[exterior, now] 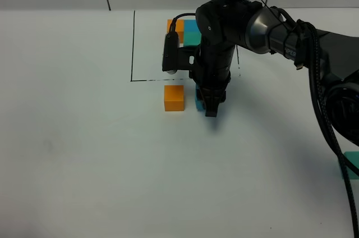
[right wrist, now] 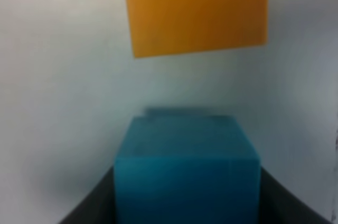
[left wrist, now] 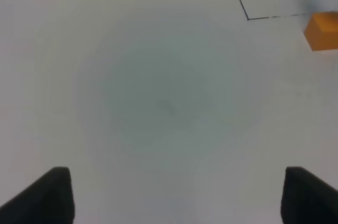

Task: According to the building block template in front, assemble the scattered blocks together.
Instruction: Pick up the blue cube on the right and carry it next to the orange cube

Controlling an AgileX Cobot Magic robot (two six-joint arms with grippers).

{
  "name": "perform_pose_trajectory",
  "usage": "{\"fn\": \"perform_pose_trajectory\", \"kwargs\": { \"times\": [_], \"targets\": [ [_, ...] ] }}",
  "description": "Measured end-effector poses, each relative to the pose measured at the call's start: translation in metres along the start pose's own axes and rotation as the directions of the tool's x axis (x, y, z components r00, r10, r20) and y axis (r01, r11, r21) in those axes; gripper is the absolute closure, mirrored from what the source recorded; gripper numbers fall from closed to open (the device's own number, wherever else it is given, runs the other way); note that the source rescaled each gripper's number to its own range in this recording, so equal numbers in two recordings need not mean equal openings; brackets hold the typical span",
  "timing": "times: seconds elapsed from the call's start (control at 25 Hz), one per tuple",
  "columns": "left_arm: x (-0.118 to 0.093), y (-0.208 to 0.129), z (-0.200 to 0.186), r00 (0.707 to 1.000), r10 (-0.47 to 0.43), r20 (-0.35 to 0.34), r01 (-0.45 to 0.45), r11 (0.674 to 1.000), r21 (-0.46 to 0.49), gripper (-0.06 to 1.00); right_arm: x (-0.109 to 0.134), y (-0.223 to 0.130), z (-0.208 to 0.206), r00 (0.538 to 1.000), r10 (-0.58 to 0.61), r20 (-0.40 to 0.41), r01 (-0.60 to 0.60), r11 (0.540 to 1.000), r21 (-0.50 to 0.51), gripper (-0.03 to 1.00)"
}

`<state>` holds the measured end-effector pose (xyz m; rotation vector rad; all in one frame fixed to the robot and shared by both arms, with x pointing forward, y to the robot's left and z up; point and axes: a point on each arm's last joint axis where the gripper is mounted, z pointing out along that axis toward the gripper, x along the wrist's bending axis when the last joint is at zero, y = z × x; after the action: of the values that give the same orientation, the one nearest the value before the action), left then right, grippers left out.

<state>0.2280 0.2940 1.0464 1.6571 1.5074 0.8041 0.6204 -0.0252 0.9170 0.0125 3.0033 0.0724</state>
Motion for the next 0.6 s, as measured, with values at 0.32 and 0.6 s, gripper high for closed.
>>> {"fn": "perform_pose_trajectory", "kwargs": {
  "times": [0.32,0.6],
  "targets": [
    [0.000,0.000,0.000,1.000,0.000,0.000,0.000,1.000,0.000,0.17,-0.005,0.008,0.018,1.000,-0.001,-0.020,0.001,1.000,0.006,0.95],
    [0.000,0.000,0.000,1.000,0.000,0.000,0.000,1.000,0.000,0.17,-0.005,0.010,0.021,0.999,0.001,-0.036,-0.002,1.000,-0.006,0.95]
  ]
}}
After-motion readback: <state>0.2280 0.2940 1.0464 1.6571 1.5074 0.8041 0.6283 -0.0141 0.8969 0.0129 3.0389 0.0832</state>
